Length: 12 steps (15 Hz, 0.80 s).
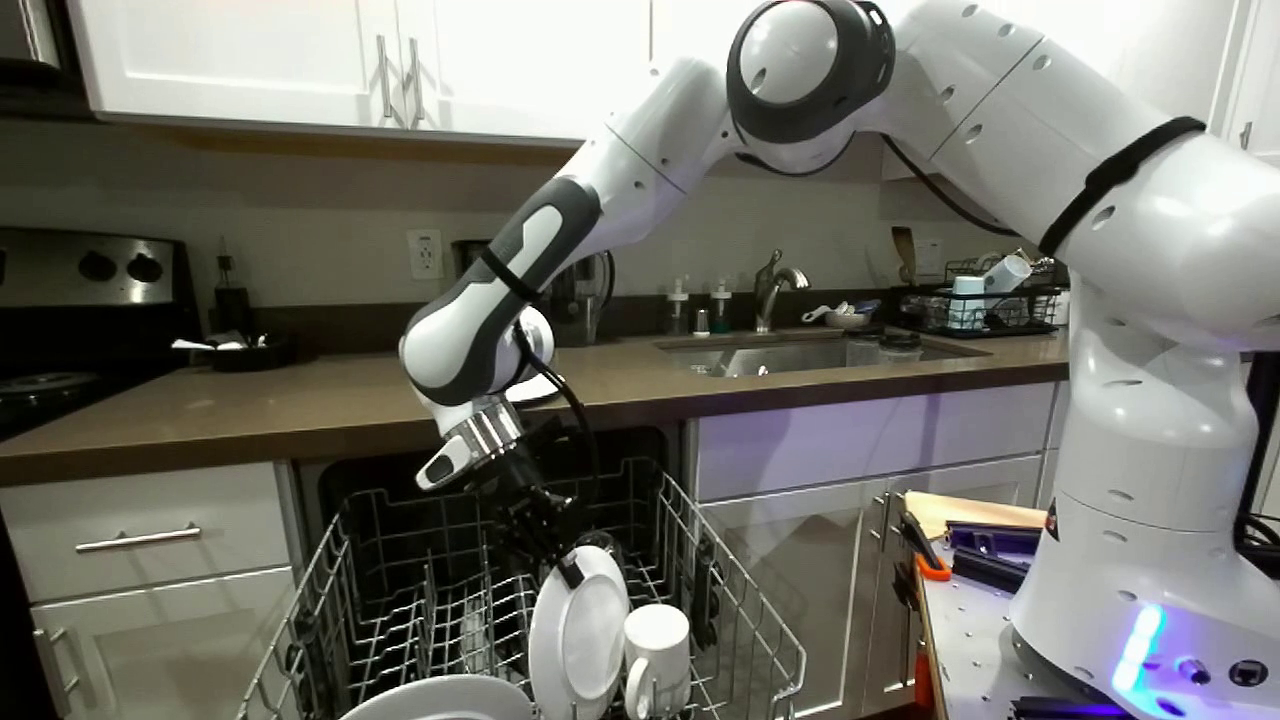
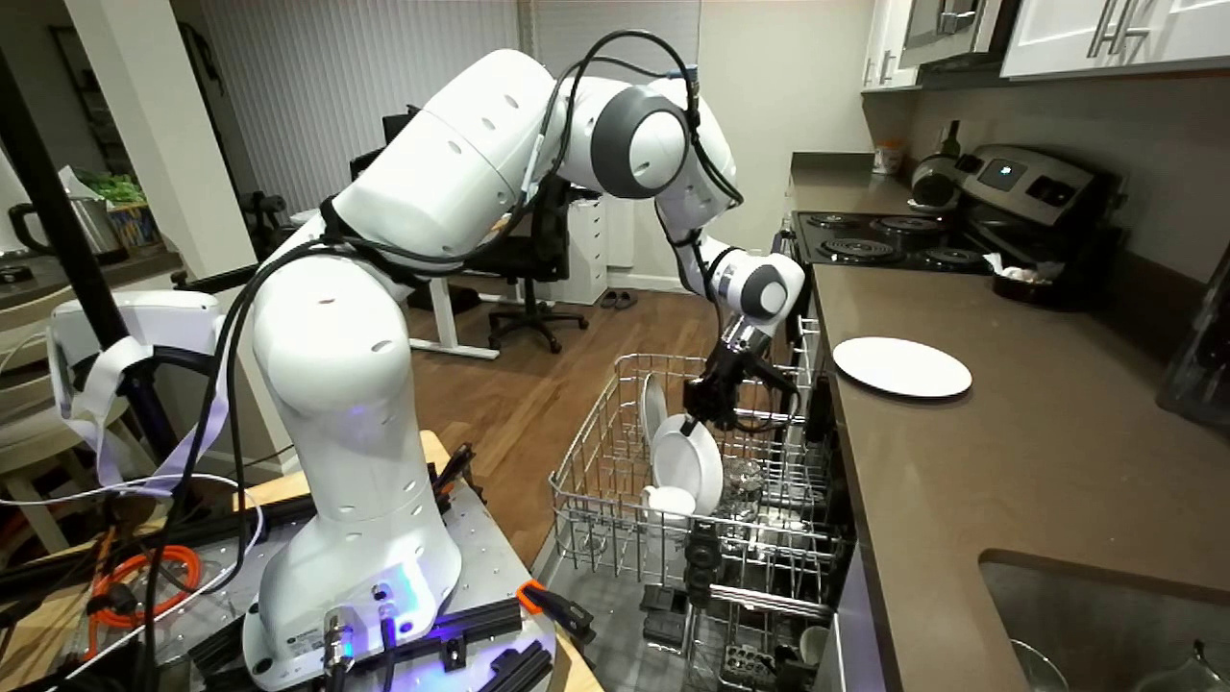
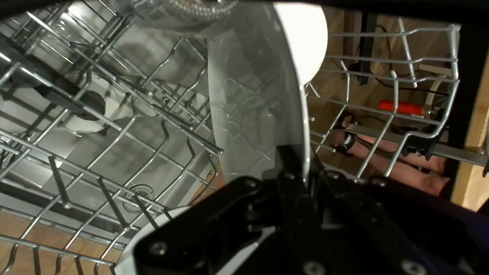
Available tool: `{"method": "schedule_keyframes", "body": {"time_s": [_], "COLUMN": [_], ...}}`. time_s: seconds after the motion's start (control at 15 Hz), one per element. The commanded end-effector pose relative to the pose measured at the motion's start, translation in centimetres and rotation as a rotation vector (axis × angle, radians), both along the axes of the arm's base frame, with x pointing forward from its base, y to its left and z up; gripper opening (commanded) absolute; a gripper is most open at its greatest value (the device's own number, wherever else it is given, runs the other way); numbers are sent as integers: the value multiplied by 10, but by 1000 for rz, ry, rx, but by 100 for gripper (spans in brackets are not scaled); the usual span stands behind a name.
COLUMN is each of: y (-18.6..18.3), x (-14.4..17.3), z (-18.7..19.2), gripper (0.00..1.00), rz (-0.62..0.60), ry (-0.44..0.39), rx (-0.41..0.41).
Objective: Pick up the white plate from the dishwasher and move it to the left.
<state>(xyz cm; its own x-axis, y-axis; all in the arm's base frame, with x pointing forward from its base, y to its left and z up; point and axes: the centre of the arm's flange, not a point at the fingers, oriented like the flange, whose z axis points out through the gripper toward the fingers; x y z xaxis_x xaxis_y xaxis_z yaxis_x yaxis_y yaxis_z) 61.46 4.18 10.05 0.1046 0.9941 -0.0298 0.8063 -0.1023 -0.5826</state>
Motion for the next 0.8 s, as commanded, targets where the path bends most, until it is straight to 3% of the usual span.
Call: {"method": "schedule_keyframes", "body": {"time_s": [0.0,0.73], "y": [-1,3], "x": [-1,-1], "z": [20,43], "gripper": [2,2], "rz": [36,39], "ry": [73,99], "rx": [33,27]}}
